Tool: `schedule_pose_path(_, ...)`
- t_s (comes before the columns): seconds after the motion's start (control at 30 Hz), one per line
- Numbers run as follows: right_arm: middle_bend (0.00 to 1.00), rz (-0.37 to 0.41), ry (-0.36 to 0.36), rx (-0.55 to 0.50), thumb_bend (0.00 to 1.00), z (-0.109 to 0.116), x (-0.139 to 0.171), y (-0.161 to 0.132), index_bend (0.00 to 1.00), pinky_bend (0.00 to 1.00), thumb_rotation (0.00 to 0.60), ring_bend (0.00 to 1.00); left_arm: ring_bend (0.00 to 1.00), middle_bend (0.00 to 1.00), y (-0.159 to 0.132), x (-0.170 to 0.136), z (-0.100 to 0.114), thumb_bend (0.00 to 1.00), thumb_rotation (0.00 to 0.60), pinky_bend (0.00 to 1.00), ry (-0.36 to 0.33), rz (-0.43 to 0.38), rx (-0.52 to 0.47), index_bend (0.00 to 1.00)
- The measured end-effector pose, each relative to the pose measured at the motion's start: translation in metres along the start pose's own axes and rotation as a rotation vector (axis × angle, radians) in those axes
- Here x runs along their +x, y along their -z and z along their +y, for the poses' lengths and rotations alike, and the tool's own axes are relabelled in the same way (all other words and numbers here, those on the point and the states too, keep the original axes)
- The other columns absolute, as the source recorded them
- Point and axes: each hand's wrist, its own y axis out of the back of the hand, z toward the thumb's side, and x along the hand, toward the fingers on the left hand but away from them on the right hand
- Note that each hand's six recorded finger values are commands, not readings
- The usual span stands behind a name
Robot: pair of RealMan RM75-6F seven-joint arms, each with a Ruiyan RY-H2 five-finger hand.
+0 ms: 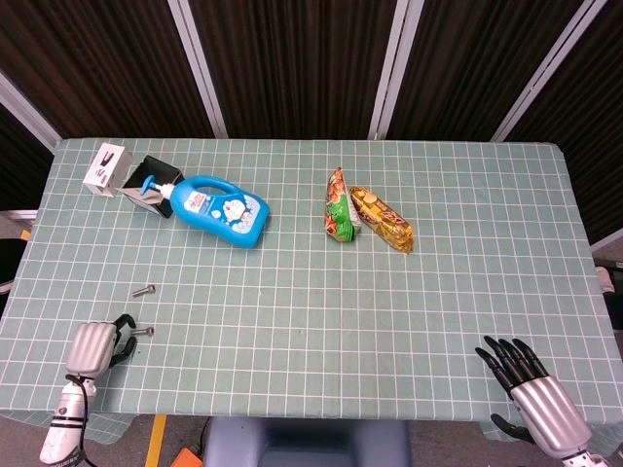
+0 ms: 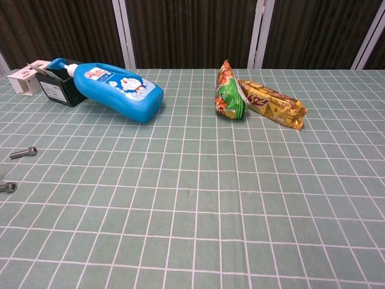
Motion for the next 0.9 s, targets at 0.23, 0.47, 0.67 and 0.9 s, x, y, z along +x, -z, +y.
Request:
schedule_pose_path(0.23,0.0,-0.003,-0.006,0.002,0.27,-0.0015,-0.001,-0.0001,0.0,0.0,0.6,0.0,1.0,1.0,0.0028,0.0032,-0.0041,0.39,0.6,1.0,0.011,0.009,0.007,0.5)
schedule_pose_path(0.47,0.0,-0.006,-0.006,0.003,0.27,-0.0019,-0.0015,0.0,0.0,0.0,0.6,0.0,1.0,1.0,0.0042,0.0038,-0.0063,0.39,0.6,1.0,0.02,0.014,0.009,0.53)
schedule_pose_path(0.67,0.0,-0.006,-0.004,0.004,0.27,-0.0018,-0.0014,-0.0002,0.0,0.0,0.6,0.0,1.0,1.0,0.0046,0.0048,-0.0086,0.39,0.6,1.0,0.033,0.015,0.008,0.56)
schedule_pose_path(0.9,0.0,-0.006,-0.008,0.006,0.27,-0.0028,-0.0016,-0.0007,0.0,0.0,0.6,0.0,1.0,1.0,0.003,0.0058,-0.0041,0.41,0.6,1.0,0.018,0.008,0.009,0.59)
